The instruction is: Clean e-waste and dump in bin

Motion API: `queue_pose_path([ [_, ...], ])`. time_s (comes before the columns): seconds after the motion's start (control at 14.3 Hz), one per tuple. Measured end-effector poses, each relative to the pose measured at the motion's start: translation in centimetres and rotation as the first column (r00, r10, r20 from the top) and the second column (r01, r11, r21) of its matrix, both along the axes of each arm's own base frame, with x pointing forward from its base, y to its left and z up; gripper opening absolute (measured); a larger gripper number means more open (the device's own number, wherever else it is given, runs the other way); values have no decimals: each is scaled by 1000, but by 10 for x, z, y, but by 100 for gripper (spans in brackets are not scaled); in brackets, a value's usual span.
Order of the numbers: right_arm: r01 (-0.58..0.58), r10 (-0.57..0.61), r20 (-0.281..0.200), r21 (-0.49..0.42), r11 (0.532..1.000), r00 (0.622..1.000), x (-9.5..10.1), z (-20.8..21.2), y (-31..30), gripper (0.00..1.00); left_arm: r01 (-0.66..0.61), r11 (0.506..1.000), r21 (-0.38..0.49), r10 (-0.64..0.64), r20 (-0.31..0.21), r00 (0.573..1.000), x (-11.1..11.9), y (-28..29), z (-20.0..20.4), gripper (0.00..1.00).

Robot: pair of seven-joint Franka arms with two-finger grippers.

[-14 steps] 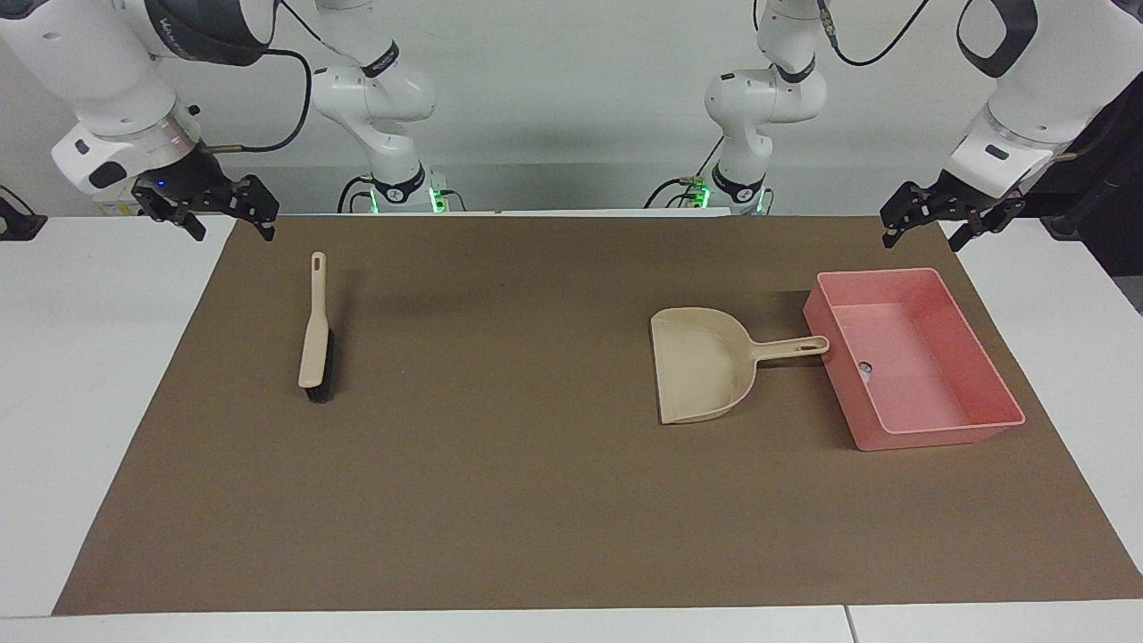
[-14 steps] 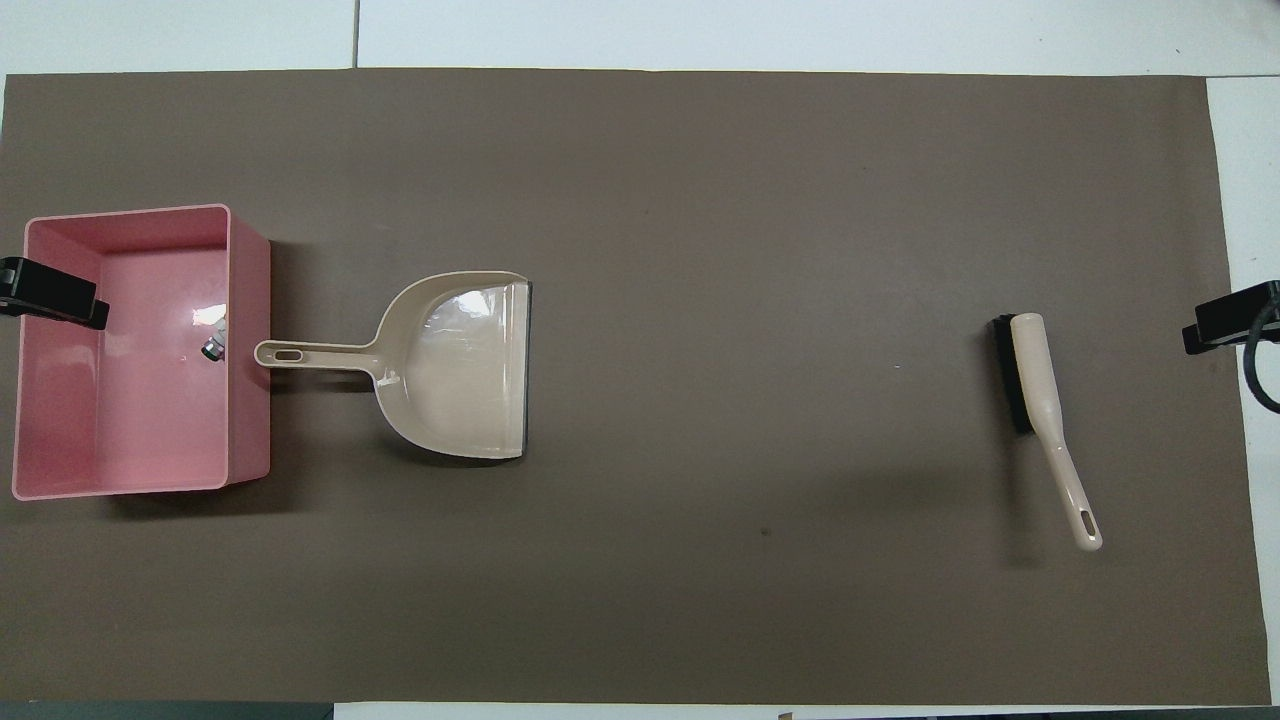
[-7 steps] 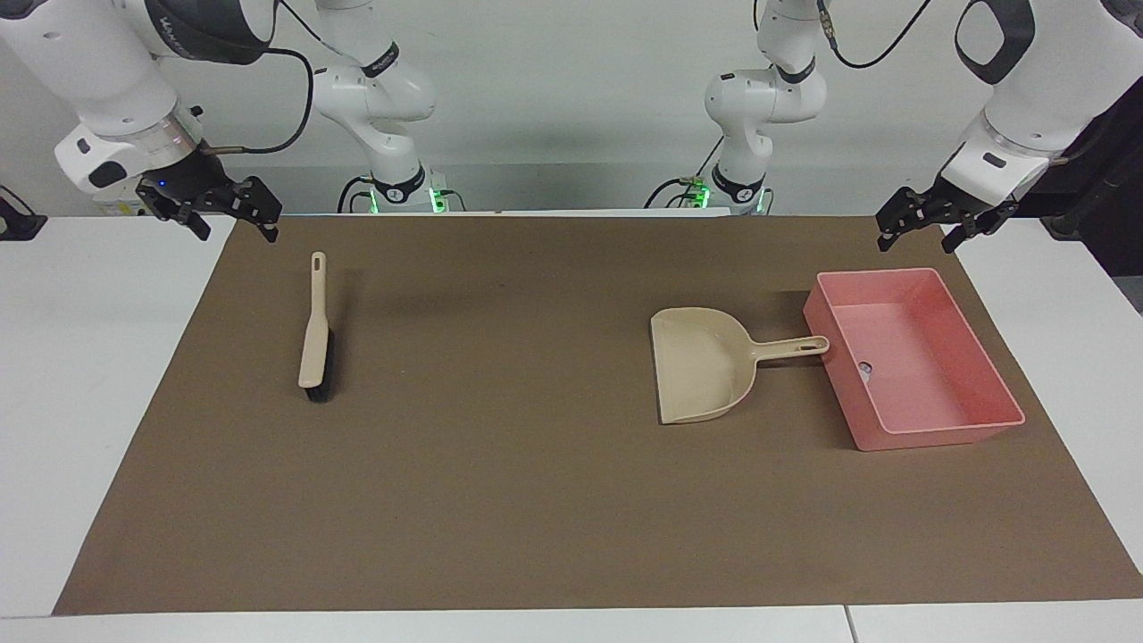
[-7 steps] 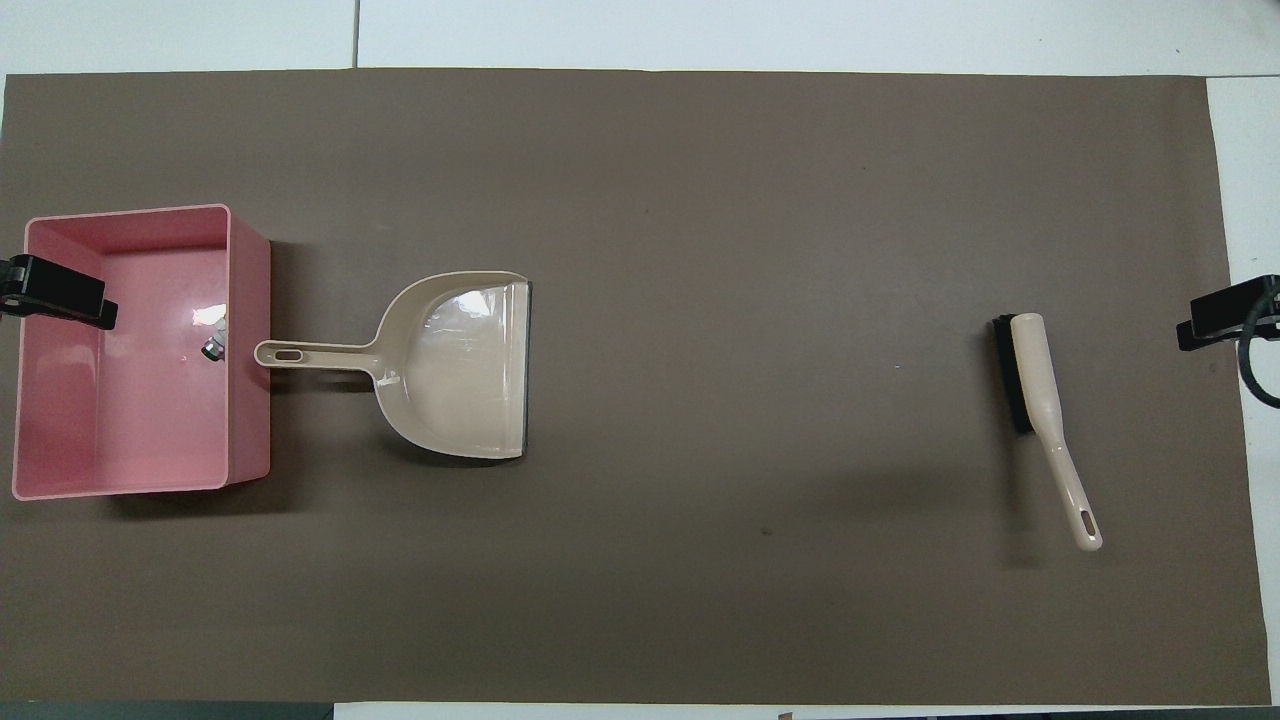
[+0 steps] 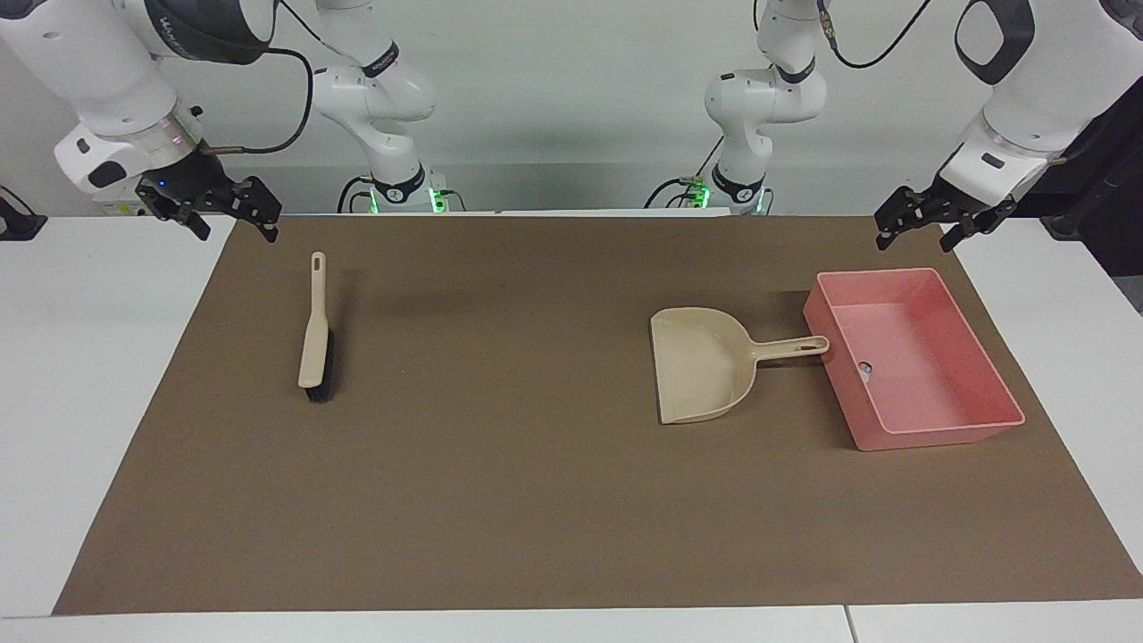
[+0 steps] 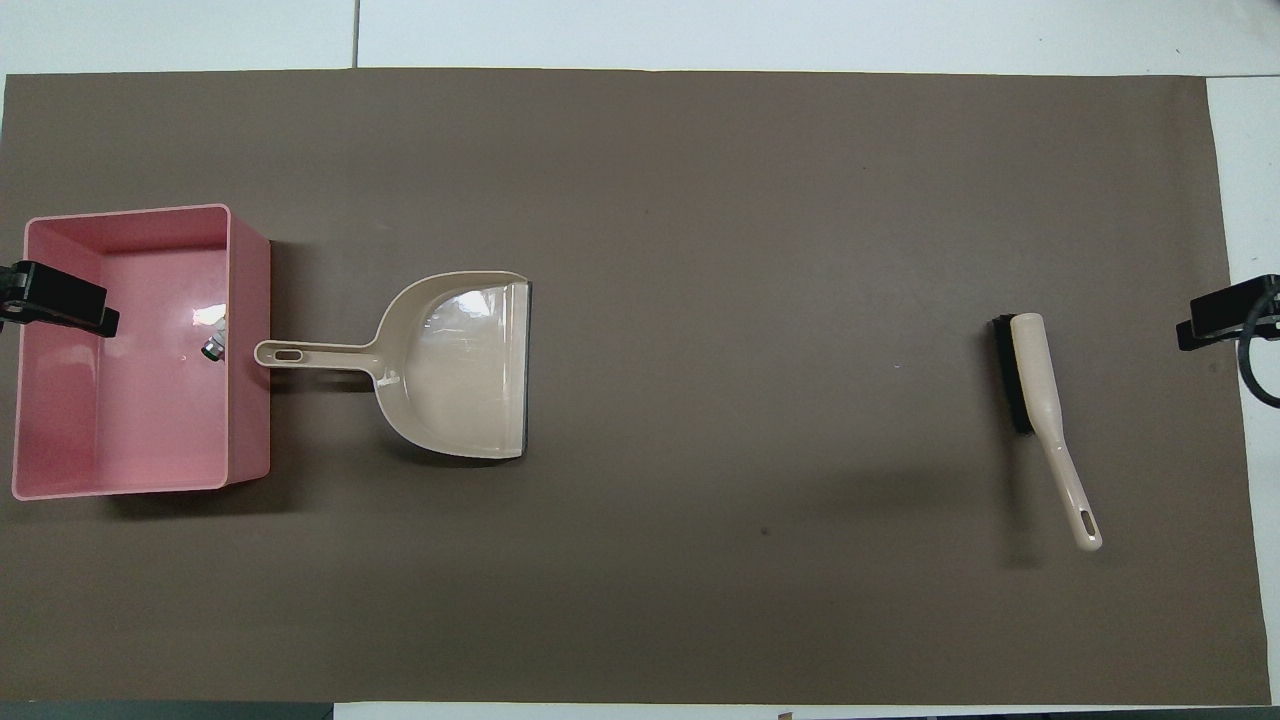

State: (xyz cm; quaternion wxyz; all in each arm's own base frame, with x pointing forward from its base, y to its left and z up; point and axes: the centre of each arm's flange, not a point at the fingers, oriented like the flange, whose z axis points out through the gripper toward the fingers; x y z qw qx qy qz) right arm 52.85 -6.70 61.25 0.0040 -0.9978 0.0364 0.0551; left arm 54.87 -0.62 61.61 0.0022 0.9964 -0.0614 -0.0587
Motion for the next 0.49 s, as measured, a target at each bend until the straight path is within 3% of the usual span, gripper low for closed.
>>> queue_pose_path([
  [0.28,0,0,0,0,1000,1000,0,0,0,100,0,1000,1,0,-70,998,-8,0,-5,98],
  [0.49,0,0,0,0,1000,1000,0,0,0,100,0,1000,1,0,-77,997,-9,0,-5,98],
])
